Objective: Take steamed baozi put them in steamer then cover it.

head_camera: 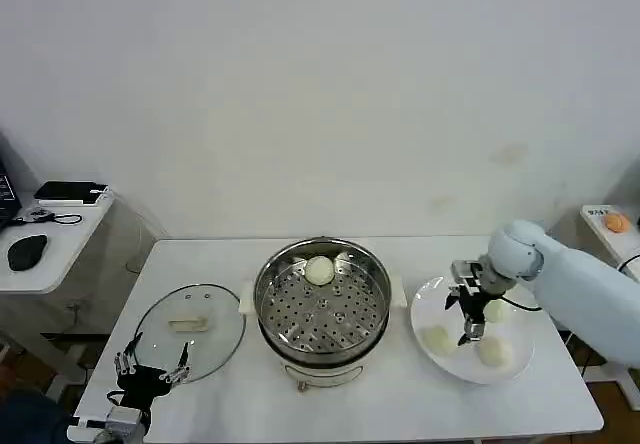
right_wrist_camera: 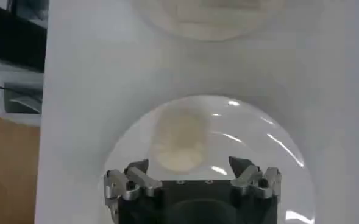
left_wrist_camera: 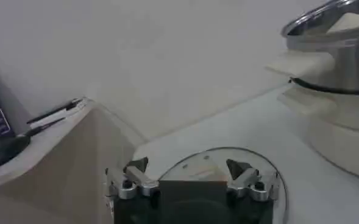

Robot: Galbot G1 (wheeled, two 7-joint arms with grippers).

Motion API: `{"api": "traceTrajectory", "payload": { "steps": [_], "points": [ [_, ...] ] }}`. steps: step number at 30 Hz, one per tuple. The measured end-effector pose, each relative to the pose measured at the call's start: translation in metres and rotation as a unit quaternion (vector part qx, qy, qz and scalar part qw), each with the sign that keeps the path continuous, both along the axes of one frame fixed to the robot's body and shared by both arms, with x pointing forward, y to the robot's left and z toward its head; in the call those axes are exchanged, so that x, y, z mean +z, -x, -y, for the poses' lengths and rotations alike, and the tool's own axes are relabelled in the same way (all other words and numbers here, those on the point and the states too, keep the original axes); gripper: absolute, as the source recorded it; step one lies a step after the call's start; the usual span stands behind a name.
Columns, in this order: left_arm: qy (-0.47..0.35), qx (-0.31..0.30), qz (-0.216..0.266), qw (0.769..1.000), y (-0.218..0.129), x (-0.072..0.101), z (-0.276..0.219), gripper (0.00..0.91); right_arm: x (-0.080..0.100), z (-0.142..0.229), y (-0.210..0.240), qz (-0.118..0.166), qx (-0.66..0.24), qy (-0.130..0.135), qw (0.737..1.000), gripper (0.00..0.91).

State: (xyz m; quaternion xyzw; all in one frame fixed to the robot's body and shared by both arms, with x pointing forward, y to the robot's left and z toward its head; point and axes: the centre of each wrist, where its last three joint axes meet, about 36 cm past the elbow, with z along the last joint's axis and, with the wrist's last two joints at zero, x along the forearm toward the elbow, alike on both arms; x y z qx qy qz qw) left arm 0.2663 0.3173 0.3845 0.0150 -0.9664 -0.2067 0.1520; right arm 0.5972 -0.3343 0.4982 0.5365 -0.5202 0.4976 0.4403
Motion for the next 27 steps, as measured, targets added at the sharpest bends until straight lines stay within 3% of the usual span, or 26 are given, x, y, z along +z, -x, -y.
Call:
{"api": "traceTrajectory", "payload": {
  "steps": [19,27],
  "points": [
    [-0.001,0.003,-0.004,1.0,-0.001,-0.004,-0.002,0.907,-0.034,-0.012,0.003,-0.005,0.015,0.013,1.0,0.907],
    [-0.002,0.003,-0.004,1.0,0.0,-0.005,-0.003,0.907,-0.039,-0.016,0.004,-0.005,0.016,0.011,1.0,0.907]
  ]
}}
